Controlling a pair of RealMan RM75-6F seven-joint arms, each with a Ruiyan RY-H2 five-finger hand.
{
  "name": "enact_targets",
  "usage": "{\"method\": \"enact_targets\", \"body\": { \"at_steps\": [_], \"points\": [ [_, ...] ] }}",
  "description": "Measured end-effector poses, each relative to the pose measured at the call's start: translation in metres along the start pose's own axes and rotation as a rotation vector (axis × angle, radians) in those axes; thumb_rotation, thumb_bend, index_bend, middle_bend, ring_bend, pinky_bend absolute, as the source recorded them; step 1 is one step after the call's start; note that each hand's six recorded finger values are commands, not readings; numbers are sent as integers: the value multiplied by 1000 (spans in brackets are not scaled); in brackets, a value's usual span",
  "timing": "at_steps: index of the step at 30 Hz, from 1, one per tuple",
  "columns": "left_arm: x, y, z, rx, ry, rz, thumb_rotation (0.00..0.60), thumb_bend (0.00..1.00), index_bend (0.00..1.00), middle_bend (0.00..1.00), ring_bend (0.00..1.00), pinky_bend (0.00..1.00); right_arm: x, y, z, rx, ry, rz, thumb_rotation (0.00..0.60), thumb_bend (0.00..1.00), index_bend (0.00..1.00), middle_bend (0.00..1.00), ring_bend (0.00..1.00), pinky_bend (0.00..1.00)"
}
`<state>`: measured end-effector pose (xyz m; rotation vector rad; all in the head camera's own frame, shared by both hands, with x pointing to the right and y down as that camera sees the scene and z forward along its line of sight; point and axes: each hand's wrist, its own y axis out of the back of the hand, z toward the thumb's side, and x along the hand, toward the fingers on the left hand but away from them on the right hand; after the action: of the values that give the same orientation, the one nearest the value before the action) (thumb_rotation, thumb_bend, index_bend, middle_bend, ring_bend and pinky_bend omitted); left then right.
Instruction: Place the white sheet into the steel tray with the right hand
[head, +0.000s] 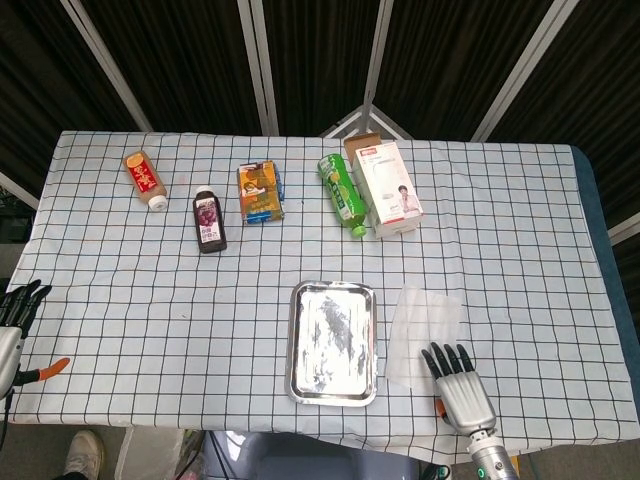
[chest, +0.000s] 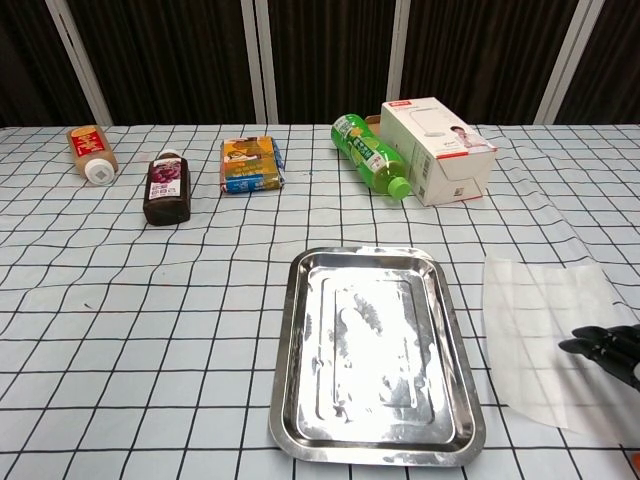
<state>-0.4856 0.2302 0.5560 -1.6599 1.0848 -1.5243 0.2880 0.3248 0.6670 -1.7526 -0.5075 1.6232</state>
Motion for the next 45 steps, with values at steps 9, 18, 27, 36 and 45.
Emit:
{"method": "enact_targets", "body": {
  "at_steps": [9, 18, 27, 36, 45],
  "points": [
    [0, 0, 0, -2, -1, 1, 600, 0, 0, 0, 0, 0, -3, -3, -2, 16, -13, 1, 600, 416, 0, 0, 0, 0],
    [0, 0, 0, -2, -2, -1, 600, 0, 0, 0, 0, 0, -1, 3, 0, -2, -8, -19, 600, 430, 0, 0, 0, 0],
    [-1, 0, 1, -2, -1, 0, 600, 0, 0, 0, 0, 0, 0, 11, -1, -15, -9, -28, 600, 509, 0, 0, 0, 0],
    [0, 0, 0, -2, 1, -2, 600, 0, 0, 0, 0, 0, -5, 8, -3, -16, -23, -19, 600, 510, 0, 0, 0, 0],
    [0, 0, 1, -5, -1, -1, 600, 0, 0, 0, 0, 0, -12, 13, 2, -44, -5, -69, 600, 511, 474, 104, 15, 0]
  ]
}}
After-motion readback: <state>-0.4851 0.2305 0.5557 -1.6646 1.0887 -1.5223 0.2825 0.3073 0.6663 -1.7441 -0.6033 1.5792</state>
